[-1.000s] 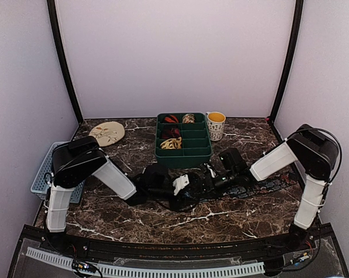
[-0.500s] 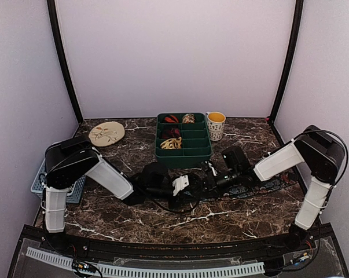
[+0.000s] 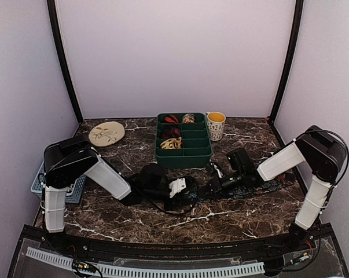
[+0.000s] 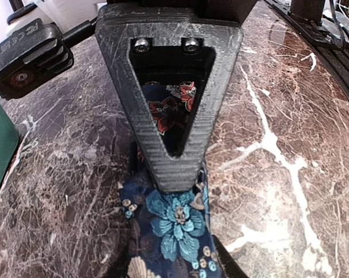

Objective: Roll the ties
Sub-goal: Roll the tie at the center of the board.

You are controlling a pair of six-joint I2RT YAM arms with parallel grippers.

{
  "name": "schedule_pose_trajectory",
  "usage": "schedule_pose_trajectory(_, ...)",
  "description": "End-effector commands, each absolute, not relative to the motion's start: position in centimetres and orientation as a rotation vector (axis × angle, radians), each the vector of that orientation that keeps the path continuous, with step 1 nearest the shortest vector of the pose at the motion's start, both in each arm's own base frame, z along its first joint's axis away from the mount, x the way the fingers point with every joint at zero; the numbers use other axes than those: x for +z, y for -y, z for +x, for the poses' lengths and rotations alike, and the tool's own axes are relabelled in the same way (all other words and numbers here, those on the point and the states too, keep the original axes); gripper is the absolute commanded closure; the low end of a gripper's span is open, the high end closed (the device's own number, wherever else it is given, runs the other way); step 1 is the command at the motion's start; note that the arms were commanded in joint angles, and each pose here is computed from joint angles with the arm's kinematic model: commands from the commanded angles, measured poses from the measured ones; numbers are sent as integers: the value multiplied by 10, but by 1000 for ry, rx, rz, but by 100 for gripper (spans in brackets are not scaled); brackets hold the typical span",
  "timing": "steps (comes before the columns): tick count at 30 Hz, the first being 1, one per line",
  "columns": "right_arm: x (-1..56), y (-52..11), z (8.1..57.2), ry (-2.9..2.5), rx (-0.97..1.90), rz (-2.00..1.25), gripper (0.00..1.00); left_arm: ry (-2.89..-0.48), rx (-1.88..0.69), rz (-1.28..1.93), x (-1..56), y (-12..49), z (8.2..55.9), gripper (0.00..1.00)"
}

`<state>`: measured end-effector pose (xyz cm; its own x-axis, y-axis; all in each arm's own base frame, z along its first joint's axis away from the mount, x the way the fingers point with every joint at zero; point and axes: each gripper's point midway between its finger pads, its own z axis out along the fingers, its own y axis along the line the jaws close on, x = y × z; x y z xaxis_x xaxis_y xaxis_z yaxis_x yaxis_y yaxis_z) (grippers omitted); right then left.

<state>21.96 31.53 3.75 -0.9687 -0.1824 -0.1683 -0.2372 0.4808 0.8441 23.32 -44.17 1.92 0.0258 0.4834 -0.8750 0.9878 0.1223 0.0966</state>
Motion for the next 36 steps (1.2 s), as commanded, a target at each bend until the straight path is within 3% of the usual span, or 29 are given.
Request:
schedule_pose_trajectory(1, -3, -285, 219, -2809, 1320, -265, 100, -1725, -756, 1514, -12, 413, 224, 57)
schedule_pose_trajectory(3, -10, -283, 218, -2830, 1289, -269, 100, -1698, -790, 1464, -3, 414, 223, 46)
schedule_pose_trajectory(6, -23, -278, 213, -2866, 1260, -269, 100, -1657, -848, 1378, 11, 416, 225, 38)
schedule_pose_trajectory(26, -38, -272, 209, -2905, 1196, -275, 100, -1520, -1044, 1283, 17, 472, 227, 36)
schedule_pose_trajectory(28, -35, -273, 209, -2895, 1210, -276, 100, -1536, -1017, 1295, 12, 472, 229, 43)
schedule_pose_trajectory(30, -29, -276, 211, -2875, 1231, -285, 100, -1559, -971, 1330, 6, 469, 230, 60)
schedule_pose_trajectory(32, -19, -280, 213, -2844, 1258, -302, 100, -1600, -913, 1372, -1, 461, 230, 69)
schedule_pose_trajectory(36, 15, -284, 222, -2760, 1281, -358, 79, -1679, -790, 1485, -14, 439, 225, 76)
